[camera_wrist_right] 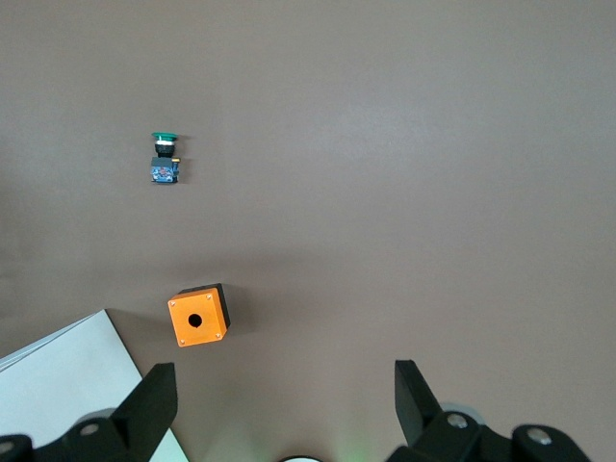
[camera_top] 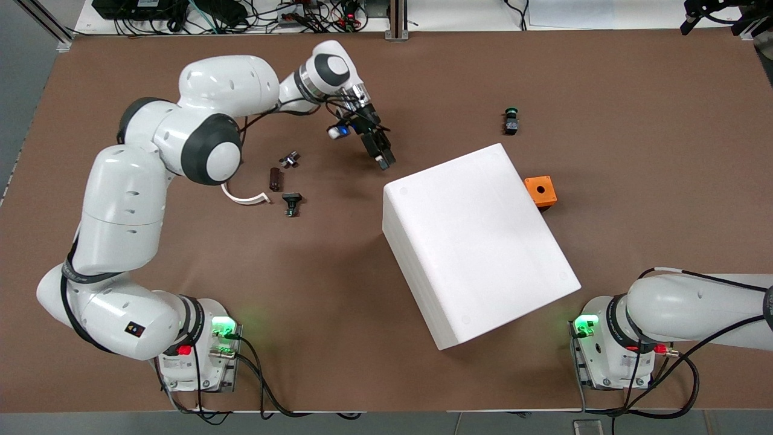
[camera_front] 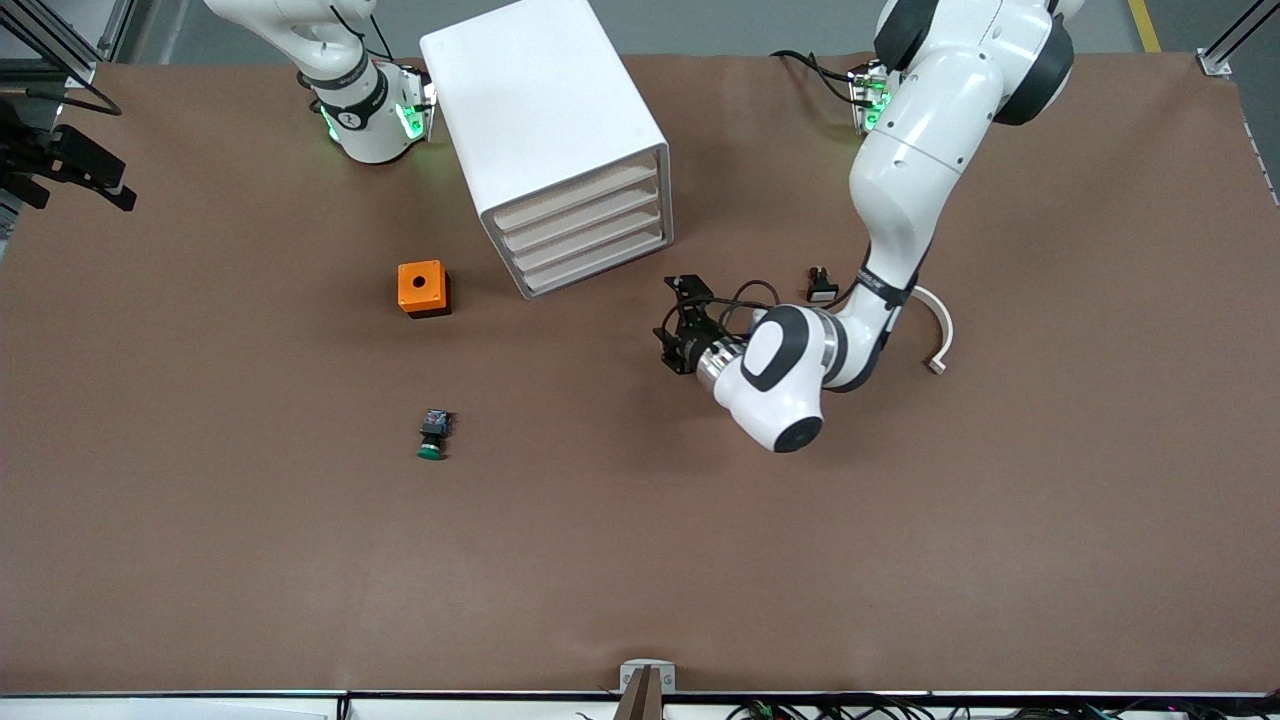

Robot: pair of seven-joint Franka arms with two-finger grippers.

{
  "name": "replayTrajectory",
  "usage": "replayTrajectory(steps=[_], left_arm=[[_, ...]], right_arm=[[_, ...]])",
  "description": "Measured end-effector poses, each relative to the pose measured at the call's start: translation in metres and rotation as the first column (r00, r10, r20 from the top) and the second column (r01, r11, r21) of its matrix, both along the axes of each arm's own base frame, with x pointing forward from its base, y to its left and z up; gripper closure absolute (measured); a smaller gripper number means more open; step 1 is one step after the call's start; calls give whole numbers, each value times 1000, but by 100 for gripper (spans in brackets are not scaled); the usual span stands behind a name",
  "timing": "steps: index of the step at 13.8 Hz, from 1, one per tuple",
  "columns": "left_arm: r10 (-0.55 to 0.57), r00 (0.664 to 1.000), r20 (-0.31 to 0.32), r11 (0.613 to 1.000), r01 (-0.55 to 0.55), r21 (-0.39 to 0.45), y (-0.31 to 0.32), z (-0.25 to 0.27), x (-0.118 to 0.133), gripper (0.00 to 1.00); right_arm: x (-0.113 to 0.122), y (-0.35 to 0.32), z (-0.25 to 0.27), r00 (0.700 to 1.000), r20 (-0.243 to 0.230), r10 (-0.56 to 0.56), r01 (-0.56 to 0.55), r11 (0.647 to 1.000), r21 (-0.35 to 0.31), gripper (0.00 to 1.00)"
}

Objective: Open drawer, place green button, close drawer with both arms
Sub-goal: 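Grasp the top drawer's front edge with the left gripper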

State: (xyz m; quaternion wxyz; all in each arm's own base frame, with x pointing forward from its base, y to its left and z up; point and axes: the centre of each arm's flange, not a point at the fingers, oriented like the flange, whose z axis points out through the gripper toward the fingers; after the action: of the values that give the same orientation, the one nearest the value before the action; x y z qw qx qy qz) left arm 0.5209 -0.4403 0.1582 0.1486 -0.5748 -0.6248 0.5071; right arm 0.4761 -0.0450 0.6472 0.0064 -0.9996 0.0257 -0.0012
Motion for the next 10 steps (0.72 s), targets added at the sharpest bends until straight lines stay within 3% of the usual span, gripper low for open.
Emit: replayTrajectory(steps=[3,6,7,9,10], left_arm=[[22,990,-140,1000,-18,24,-24,-20,-28,0],[37,976,-216,998,-26,51,-38,-20,-43,3],[44,972,-230,997,-29,69,-40,-21,-45,12],[46,968,-247,996,-27,80,-43,-22,-50,19],[46,966,-256,996,-26,84,-45,-24,-52,26]], right_arm=[[0,1,0,1000,0,2,-2,1000,0,0],[1,1,1,1000,13,9,-9,1000,-2,0],[2,1,2,1000,17,16,-16,1000,-2,0],[2,1,2,1000,19,22,-22,1000,-2,0],[2,1,2,1000,18,22,-22,1000,-2,0]])
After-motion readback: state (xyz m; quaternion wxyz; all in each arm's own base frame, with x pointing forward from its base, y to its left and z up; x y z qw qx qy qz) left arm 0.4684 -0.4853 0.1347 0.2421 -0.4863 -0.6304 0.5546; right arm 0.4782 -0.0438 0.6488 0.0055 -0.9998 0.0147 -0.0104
